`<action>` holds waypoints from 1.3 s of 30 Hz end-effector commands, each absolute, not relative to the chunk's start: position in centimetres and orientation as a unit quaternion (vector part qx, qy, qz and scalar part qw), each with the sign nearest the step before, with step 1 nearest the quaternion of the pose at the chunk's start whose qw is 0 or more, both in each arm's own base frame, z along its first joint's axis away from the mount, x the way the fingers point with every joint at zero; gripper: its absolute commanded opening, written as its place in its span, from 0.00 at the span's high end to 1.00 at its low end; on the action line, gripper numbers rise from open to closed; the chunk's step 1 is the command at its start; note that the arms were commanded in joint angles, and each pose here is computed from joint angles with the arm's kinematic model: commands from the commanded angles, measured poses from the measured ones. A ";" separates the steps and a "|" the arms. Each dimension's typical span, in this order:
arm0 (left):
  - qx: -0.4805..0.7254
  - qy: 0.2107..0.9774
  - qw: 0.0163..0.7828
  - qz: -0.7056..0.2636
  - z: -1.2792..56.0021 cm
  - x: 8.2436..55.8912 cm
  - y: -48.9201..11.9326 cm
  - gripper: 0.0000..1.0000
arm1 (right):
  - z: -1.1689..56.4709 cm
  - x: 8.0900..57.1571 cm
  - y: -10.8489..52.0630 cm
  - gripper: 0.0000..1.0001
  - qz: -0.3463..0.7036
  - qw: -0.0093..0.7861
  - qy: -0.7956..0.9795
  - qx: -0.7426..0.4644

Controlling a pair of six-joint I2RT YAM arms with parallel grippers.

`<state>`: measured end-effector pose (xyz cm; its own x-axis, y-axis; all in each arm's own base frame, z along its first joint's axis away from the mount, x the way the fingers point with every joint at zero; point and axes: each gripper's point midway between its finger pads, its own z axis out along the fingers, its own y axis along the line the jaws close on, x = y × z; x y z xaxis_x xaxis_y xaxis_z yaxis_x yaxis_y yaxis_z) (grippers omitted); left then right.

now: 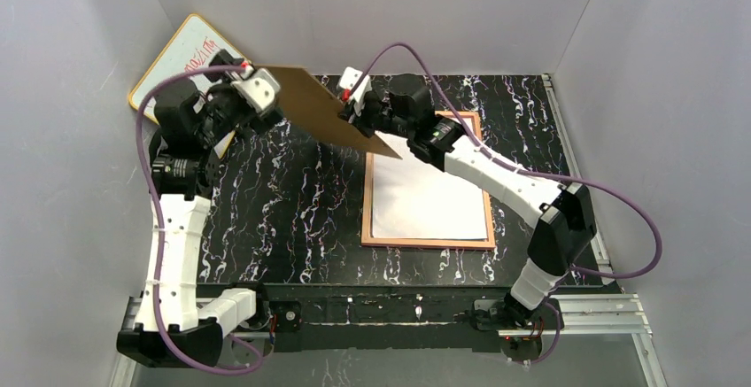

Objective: Put the photo into the frame

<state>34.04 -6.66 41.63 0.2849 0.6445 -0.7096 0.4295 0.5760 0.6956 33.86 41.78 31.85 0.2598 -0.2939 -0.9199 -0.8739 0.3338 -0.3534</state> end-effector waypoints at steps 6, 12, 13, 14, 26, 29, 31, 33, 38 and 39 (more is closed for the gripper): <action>0.280 0.642 0.714 0.016 47.3 37.2 -5.7 0.02 | 46.5 36.2 33.6 0.99 0.430 0.599 0.641 -0.214; 0.258 0.682 0.684 0.020 44.3 38.3 -4.8 0.02 | 44.8 37.5 27.9 0.99 0.476 0.512 0.706 -0.114; 0.260 0.691 0.674 0.017 43.5 38.3 -4.8 0.02 | 44.2 37.8 27.0 0.99 0.474 0.495 0.722 -0.097; 0.260 0.703 0.662 0.015 42.5 38.4 -4.7 0.02 | 43.4 37.8 26.1 0.99 0.476 0.473 0.737 -0.088; 0.316 0.822 0.468 -0.071 26.5 37.8 -6.2 0.02 | 35.9 34.8 16.5 0.99 0.528 0.290 0.798 -0.019; 0.308 0.842 0.432 -0.095 23.4 37.8 -7.0 0.02 | 33.0 34.4 15.9 0.99 0.502 0.268 0.822 -0.020; 0.317 0.852 0.404 -0.106 21.5 37.6 -8.2 0.02 | 31.7 34.4 15.7 0.99 0.493 0.257 0.830 -0.031; 0.324 0.856 0.387 -0.109 20.3 37.7 -9.0 0.02 | 30.5 34.8 15.6 0.99 0.488 0.245 0.837 -0.031; 0.338 0.856 0.372 -0.121 19.1 37.0 -9.8 0.02 | 28.0 36.1 15.7 0.99 0.490 0.213 0.845 -0.033; 0.342 0.856 0.370 -0.118 19.0 36.8 -9.7 0.02 | 27.5 36.4 15.7 0.99 0.489 0.208 0.846 -0.030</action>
<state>38.21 -9.51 18.72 -0.4980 0.4869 -0.7175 0.6528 0.7552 0.0594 35.98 15.31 27.34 -0.9042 0.1946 -0.3801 -0.2148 0.5620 0.7987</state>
